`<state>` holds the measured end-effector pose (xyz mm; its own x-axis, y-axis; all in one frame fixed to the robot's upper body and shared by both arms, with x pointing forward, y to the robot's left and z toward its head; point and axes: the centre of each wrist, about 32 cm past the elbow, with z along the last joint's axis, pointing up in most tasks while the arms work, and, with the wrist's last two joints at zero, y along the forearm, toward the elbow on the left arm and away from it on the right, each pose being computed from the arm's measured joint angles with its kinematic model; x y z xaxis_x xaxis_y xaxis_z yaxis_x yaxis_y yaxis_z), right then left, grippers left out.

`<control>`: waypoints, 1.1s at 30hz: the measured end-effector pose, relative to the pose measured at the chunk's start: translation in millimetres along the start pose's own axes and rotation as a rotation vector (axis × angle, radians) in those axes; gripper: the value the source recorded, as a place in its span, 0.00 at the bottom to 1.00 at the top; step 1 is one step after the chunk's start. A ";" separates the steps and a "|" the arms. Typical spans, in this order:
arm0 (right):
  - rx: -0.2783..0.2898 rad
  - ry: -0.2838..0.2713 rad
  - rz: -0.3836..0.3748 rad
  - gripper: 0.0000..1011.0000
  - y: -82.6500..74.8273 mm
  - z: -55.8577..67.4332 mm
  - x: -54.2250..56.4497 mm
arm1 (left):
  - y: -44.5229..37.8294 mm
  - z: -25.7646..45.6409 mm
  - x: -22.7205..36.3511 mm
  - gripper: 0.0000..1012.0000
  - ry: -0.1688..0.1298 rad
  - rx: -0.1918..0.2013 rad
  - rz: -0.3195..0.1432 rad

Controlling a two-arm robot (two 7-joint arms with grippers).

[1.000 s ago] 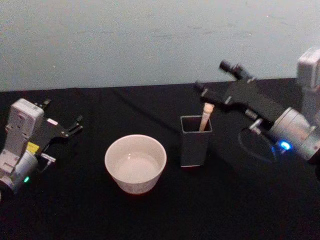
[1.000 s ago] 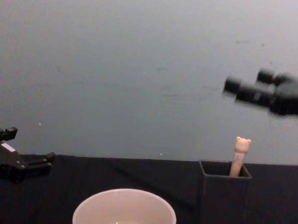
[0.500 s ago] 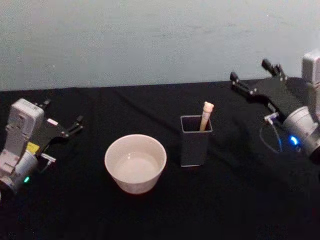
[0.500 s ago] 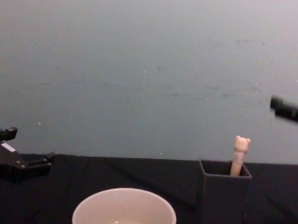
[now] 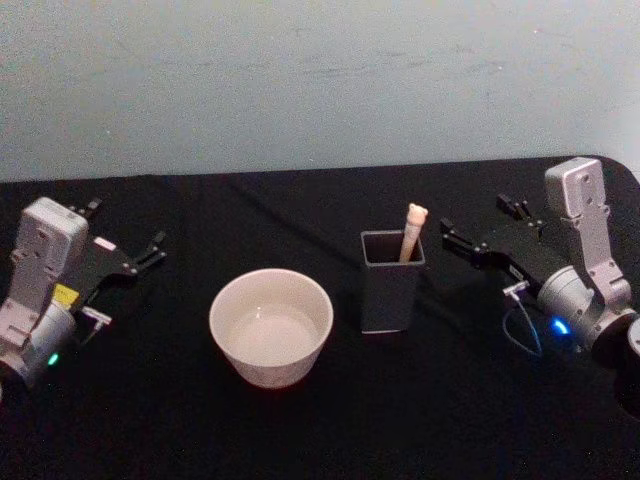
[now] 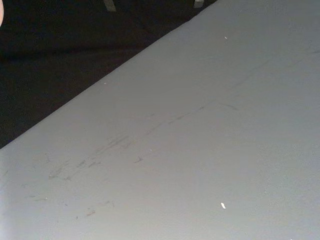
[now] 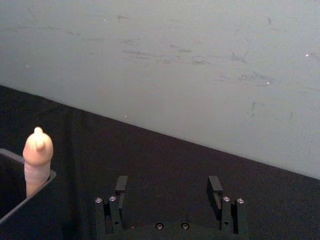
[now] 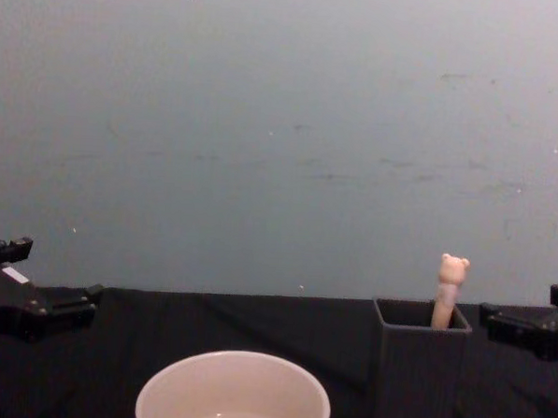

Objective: Pick up the stirring spoon with one hand, stir inside the cup, then place it back in its original position.

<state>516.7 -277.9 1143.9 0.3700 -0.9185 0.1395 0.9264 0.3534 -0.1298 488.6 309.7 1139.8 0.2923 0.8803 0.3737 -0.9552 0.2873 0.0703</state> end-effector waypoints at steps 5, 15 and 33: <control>0.000 -0.001 0.000 0.99 -0.1 0.0 0.2 | 0.0 0.0 0.0 0.99 0.000 0.000 0.000; 0.003 -0.001 -0.001 0.99 -0.3 1.1 0.4 | 0.0 0.0 0.0 0.99 0.000 0.000 0.000; 0.006 0.000 -0.003 0.99 -0.6 1.6 0.8 | 0.0 0.0 0.0 0.99 0.000 0.000 0.000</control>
<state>516.5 -278.6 1145.6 0.3676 -0.9194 0.1396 0.9277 0.3521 -0.1239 488.6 309.7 1139.8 0.2923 0.8803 0.3737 -0.9552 0.2873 0.0703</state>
